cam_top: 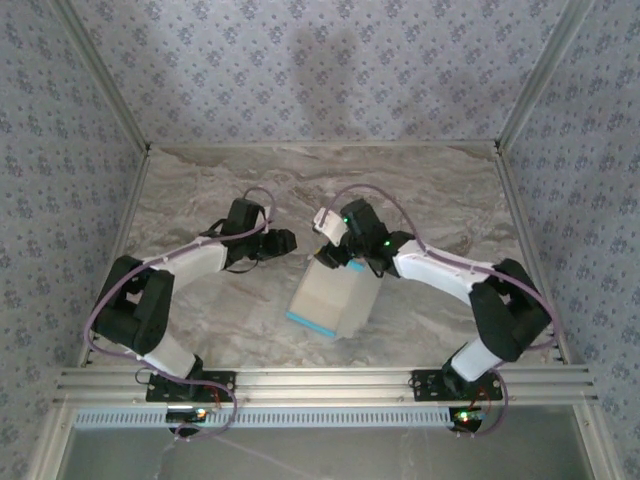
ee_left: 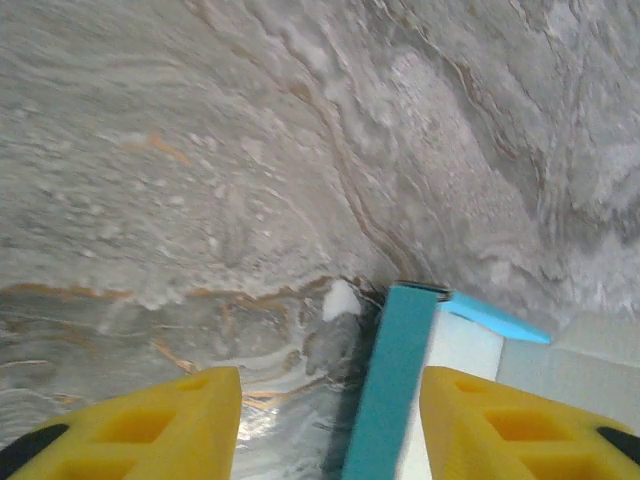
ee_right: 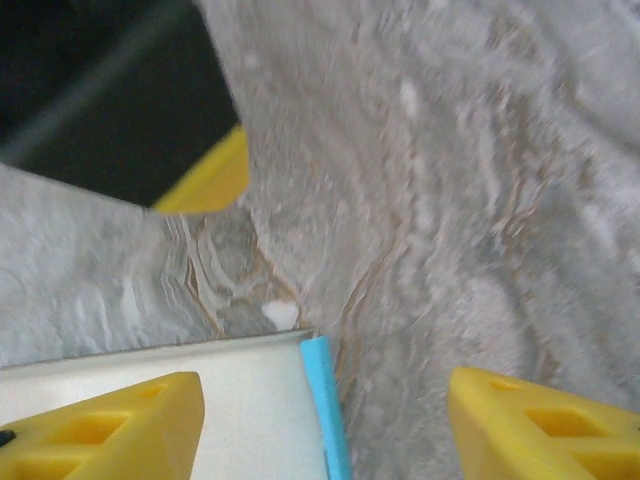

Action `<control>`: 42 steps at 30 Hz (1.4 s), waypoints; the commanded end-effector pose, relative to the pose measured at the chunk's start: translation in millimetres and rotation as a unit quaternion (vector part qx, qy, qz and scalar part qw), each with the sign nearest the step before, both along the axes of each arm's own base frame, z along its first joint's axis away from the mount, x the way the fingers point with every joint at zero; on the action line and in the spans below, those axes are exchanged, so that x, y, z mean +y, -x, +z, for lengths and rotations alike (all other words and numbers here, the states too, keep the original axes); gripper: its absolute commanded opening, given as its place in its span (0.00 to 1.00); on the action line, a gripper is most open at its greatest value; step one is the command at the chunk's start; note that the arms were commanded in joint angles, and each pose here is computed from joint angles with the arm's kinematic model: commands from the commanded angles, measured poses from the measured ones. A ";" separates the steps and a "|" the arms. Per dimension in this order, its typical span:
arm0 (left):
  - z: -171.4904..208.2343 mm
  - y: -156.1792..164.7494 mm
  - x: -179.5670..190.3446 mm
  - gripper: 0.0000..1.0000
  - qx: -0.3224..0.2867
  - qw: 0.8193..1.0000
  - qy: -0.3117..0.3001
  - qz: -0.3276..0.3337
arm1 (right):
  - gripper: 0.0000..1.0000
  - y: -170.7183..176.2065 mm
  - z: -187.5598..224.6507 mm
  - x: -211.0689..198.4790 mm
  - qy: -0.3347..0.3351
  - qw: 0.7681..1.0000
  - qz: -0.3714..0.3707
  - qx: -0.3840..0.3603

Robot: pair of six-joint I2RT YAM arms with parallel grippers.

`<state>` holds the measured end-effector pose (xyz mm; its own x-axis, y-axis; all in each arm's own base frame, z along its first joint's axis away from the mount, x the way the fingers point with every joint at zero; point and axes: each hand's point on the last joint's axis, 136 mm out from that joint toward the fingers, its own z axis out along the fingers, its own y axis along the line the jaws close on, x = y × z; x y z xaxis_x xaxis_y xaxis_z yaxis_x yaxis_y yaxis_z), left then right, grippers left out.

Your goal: Fold the paper box

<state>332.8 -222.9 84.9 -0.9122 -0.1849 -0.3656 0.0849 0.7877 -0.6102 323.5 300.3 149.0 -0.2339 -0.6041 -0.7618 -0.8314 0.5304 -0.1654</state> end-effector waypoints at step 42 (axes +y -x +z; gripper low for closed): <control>-17.9 91.4 -20.5 0.69 0.010 0.997 -0.024 -0.070 | 0.00 49.5 -75.6 -132.0 -0.226 0.743 -0.422 0.467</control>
